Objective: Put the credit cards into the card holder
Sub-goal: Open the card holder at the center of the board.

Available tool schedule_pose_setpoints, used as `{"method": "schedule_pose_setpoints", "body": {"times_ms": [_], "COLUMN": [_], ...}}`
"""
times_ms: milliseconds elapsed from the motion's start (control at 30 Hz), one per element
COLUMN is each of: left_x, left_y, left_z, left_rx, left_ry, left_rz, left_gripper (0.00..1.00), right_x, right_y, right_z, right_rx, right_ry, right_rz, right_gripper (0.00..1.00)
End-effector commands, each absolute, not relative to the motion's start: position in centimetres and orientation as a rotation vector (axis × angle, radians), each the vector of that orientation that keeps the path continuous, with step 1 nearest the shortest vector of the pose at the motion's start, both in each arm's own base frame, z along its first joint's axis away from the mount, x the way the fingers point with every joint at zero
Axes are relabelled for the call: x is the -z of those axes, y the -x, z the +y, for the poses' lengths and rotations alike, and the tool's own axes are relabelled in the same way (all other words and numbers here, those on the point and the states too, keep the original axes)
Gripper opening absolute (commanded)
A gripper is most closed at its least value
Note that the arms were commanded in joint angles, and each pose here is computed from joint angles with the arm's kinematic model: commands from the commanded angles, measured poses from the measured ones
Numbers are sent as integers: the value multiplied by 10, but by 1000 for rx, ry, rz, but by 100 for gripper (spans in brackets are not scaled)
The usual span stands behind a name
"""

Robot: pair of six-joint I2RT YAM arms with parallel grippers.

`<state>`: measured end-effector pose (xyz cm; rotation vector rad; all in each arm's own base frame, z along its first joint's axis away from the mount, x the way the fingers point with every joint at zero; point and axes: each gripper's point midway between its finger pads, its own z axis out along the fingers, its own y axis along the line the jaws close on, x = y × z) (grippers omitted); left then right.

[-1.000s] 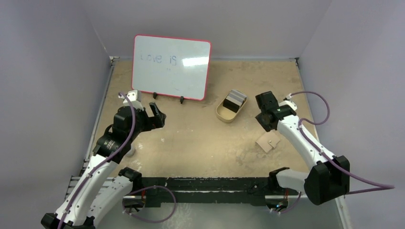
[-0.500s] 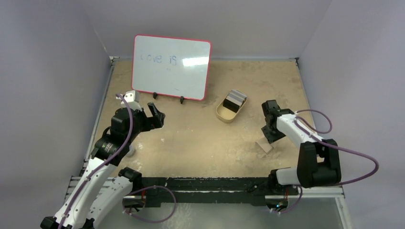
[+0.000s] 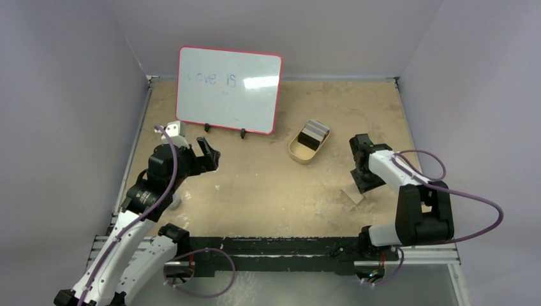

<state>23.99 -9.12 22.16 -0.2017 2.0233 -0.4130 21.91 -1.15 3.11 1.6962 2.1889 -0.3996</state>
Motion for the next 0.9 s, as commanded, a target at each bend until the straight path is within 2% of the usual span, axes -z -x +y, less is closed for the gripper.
{"method": "schedule_pose_setpoints", "body": {"times_ms": [0, 267, 533, 867], "left_x": [-229, -224, -222, -224], "left_y": [-247, -249, -250, -249], "left_z": [-88, -87, -86, -85], "left_rx": [401, 385, 374, 373], "left_ry": [209, 216, 223, 230], "left_rz": [1979, 1997, 2002, 1993], "left_gripper": [99, 99, 98, 97], "right_x": [-42, -30, -16, -21], "right_y": [-214, -212, -206, -204], "right_z": [-29, -33, -27, -25], "right_rx": [491, 521, 495, 459], "right_ry": [-1729, -1738, -1743, -1763], "right_rz": [2083, 2081, 2122, 2105], "right_gripper": [47, 48, 42, 8]}}
